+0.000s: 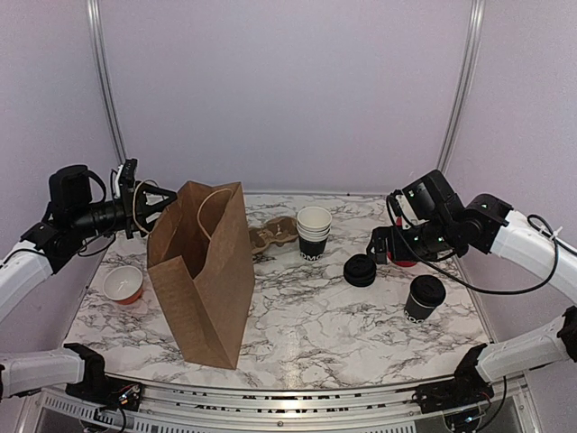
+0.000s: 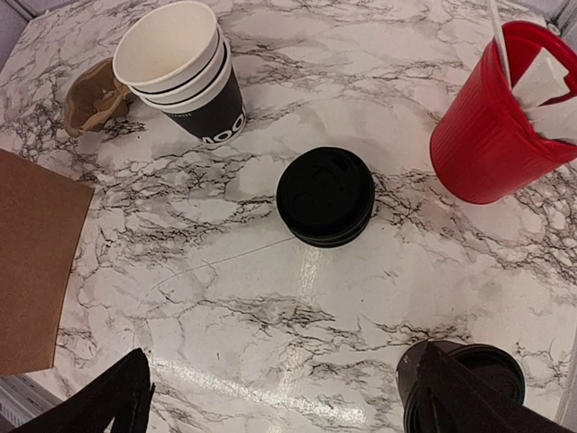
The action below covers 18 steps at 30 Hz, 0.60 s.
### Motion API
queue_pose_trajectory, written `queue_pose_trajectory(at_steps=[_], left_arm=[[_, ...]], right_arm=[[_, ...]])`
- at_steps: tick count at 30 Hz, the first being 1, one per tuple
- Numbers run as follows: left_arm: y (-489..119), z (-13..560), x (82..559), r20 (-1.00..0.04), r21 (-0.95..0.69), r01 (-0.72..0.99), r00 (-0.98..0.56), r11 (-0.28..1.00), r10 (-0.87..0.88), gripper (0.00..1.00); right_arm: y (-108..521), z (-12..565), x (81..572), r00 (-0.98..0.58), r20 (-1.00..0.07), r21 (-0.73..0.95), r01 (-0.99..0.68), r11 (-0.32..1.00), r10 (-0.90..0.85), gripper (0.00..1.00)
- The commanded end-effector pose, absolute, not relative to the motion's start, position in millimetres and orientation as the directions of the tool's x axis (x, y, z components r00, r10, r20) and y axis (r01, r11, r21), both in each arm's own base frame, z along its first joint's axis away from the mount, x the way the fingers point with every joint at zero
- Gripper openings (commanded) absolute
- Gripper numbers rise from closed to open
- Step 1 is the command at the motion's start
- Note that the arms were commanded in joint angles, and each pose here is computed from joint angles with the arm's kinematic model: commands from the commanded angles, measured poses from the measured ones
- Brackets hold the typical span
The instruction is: Pack the takeout coffee
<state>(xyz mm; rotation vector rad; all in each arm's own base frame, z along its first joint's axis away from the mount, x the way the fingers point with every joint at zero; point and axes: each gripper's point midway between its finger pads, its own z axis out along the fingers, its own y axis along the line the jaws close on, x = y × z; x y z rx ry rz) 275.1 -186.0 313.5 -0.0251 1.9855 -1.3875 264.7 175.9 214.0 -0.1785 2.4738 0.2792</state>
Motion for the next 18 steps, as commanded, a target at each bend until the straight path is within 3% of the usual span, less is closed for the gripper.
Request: queue_pose_trajectory(at_steps=[1, 18], left_arm=[[-190.5, 328.8, 274.0, -0.575, -0.808, 0.444, -0.739, 0.388, -0.350, 0.64], [-182.9, 325.3, 270.3, -0.610, -0.781, 0.495, -0.734, 0.380, -0.298, 0.64]], right_arm=[[178.8, 220.4, 268.2, -0.774, -0.631, 0.177, -0.209, 0.962, -0.052, 1.00], [179.6, 222.2, 265.9, -0.768, -0.638, 0.188, -0.223, 0.956, -0.054, 1.00]])
